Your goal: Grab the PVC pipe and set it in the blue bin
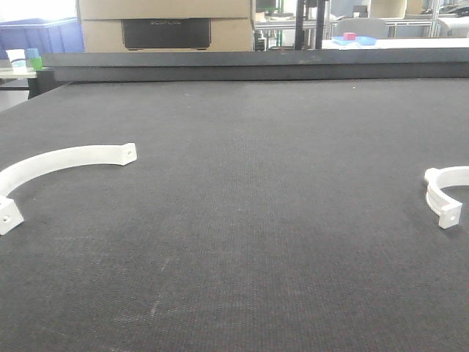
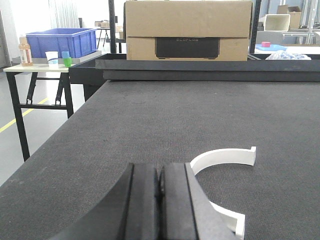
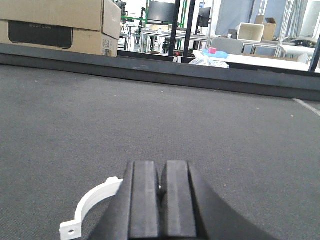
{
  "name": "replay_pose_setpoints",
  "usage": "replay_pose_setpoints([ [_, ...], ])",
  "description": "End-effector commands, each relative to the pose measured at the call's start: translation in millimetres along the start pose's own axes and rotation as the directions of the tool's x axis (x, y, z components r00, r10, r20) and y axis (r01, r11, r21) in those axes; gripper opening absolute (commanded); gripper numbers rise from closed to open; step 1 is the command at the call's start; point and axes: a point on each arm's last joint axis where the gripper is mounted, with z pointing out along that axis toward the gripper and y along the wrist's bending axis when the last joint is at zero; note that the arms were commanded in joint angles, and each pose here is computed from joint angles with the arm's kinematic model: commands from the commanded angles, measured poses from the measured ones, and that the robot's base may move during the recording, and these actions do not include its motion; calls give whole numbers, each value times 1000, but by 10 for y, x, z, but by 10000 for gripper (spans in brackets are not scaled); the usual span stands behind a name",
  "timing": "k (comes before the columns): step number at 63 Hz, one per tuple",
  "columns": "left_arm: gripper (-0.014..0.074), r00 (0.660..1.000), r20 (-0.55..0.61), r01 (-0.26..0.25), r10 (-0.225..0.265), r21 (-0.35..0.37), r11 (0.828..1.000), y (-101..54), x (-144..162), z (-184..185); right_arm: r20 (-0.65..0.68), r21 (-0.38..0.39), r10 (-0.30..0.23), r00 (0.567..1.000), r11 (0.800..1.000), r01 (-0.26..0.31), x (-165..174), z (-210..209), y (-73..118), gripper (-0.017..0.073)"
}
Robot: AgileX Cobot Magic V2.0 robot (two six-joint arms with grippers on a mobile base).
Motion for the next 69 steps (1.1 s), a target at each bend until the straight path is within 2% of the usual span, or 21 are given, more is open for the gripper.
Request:
replay_pose_setpoints([
  [1,-111,1000,25,-8,9,-3,1000,2,-28,-4,27,8,-20,999,1000,19,-24,-3,-4,-168],
  [10,-111,999,36,-13,13,-3,1000,2,-38,-4,119,8,-27,993,1000,26,-108,-9,-2,-168],
  [15,-111,987,162,-8,9,-5,1000,2,-153,-16,240,14,-108,965,994,108,-217,-29,13,-168],
  [19,-111,956,291,38,-36,-2,999,10,-270,-43,315,18,-162,935,986,165,-285,-49,34,-168],
  [24,-111,923,376,94,-87,-1,996,31,-346,-70,367,18,-164,916,985,169,-331,-66,43,-168],
  [29,-111,914,381,149,-139,3,989,47,-348,-72,406,18,-158,900,986,165,-366,-81,48,-168],
  [39,-111,908,395,148,-141,12,989,49,-577,-119,485,38,-160,860,986,162,-649,-160,29,-168],
  [51,-111,912,400,97,-89,-1,995,59,-1032,-107,593,67,-165,788,986,156,-1120,-311,-3,-168],
  [58,-111,916,390,97,-89,0,995,68,-1298,-23,601,73,-165,782,986,152,-1354,-310,-24,-168],
  [61,-111,922,372,107,-102,7,994,70,-1435,2,590,69,-149,794,989,135,-1455,-285,-40,-168],
  [64,-111,932,341,122,-120,16,992,70,-1556,31,571,55,-106,814,994,90,-1537,-253,-64,-168],
  [68,-111,951,285,120,-121,24,993,64,-1736,75,520,17,9,854,1000,-21,-1644,-176,-104,-168],
  [69,-111,955,272,119,-121,26,993,63,-1775,85,521,8,36,853,999,-47,-1677,-181,-112,-168],
])
